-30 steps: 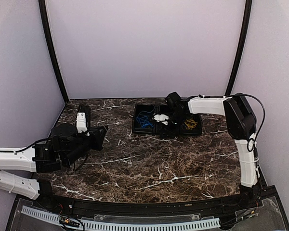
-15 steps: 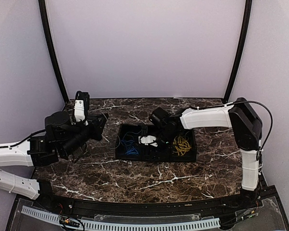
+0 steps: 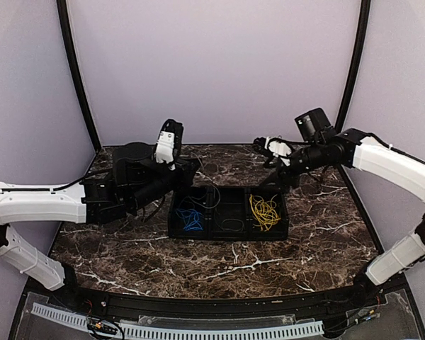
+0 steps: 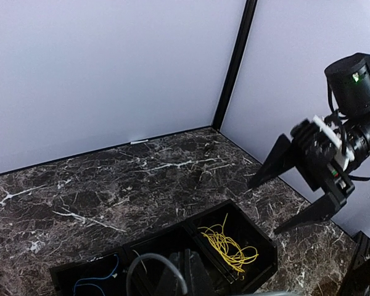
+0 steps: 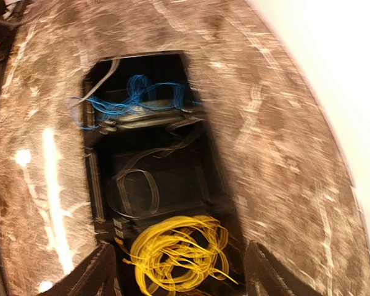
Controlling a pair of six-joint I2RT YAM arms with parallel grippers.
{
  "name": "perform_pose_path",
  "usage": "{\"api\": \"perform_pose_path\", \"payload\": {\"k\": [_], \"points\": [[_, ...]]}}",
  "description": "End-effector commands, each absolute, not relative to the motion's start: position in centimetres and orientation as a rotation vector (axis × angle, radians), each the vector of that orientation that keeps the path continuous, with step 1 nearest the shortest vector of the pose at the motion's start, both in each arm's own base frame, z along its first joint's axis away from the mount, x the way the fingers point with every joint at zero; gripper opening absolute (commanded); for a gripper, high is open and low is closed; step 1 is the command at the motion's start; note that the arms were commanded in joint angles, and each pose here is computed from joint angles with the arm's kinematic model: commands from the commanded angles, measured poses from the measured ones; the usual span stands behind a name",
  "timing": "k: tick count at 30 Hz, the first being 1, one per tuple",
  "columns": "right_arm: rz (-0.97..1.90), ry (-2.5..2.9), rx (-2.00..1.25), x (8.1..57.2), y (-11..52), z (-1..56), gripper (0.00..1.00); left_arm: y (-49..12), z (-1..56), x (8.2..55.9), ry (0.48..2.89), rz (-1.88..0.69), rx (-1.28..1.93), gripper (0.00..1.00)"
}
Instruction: Untangle the cables
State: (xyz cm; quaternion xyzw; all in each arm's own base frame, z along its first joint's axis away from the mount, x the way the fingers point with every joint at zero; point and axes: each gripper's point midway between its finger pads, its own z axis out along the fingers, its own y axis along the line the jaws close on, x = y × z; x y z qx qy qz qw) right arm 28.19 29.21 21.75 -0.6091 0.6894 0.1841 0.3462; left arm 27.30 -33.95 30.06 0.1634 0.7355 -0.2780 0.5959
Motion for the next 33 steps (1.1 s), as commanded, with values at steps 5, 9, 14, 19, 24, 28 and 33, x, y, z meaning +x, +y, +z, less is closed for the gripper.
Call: {"api": "perform_pose_path", "payload": {"k": [5,9,14,19,24,28,33], "points": [[0.349,1.861,-0.899,33.4,17.3,24.3,0.99,-40.6,29.1,28.8,1.727,-0.715,0.504,0.0],[0.333,1.885,-0.757,33.9,14.1,23.1,0.99,-42.4,27.4,29.9,1.762,-0.69,0.52,0.0],[0.307,1.898,-0.732,34.1,12.8,22.5,0.99,-43.8,24.8,31.2,1.821,-0.649,0.516,0.0],[0.358,1.895,-0.771,33.6,13.6,22.0,0.99,-44.1,21.8,32.6,1.888,-0.584,0.48,0.0],[0.389,1.904,-0.795,33.5,14.0,21.3,0.99,-43.5,18.4,34.6,1.989,-0.47,0.421,0.0],[0.392,1.908,-0.809,33.4,14.1,21.0,0.99,-42.6,15.8,35.8,2.078,-0.395,0.342,0.0],[0.393,1.906,-0.819,33.2,14.1,20.9,0.99,-43.5,13.9,35.5,2.141,-0.458,0.376,0.06]]}}
